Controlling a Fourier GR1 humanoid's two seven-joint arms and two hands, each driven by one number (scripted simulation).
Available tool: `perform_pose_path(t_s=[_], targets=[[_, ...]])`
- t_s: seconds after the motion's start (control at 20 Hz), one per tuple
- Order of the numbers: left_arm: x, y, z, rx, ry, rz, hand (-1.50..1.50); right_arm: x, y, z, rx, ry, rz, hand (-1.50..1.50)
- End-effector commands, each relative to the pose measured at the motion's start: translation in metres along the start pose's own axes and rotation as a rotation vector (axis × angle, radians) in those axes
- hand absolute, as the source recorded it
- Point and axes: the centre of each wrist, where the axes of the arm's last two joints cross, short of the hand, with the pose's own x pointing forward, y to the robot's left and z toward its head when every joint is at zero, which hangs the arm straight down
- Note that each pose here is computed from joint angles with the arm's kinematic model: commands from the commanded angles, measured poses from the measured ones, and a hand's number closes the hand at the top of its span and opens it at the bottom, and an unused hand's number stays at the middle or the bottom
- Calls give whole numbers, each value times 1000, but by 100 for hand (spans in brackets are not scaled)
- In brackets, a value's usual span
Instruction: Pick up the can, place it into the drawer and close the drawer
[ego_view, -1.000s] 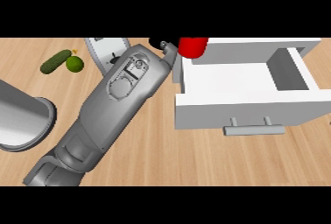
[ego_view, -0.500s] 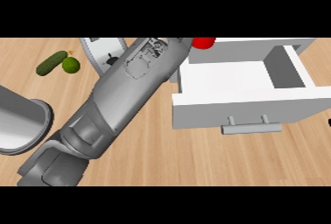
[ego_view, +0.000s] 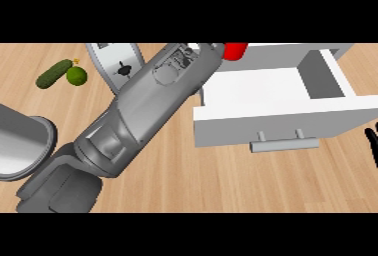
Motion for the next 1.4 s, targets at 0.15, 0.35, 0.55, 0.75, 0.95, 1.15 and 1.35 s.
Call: perform_pose_path(t_s=[0.15,0.35,0.55,0.75,0.95,1.15,1.35], targets=[[-18,-5,2,44,-32,-59,150,11,2,-10,37,-8,-3,-150],[-22,5,-7,45,-36,-71,150,3,2,1,-1,-10,4,-150],[-33,4,-6,57,-5,-114,150,10,9,-7,17,-21,-5,-150],[-49,1,1,51,-41,-149,150,-2,2,-11,28,-22,-9,-150],[-53,3,0,100,-32,-189,-150,5,4,-24,40,-38,-16,-150],[-59,4,1,131,-19,-176,-150,9,5,-28,47,-44,12,-150],[-65,4,3,164,-5,-166,-150,8,7,-20,61,-48,15,-150]])
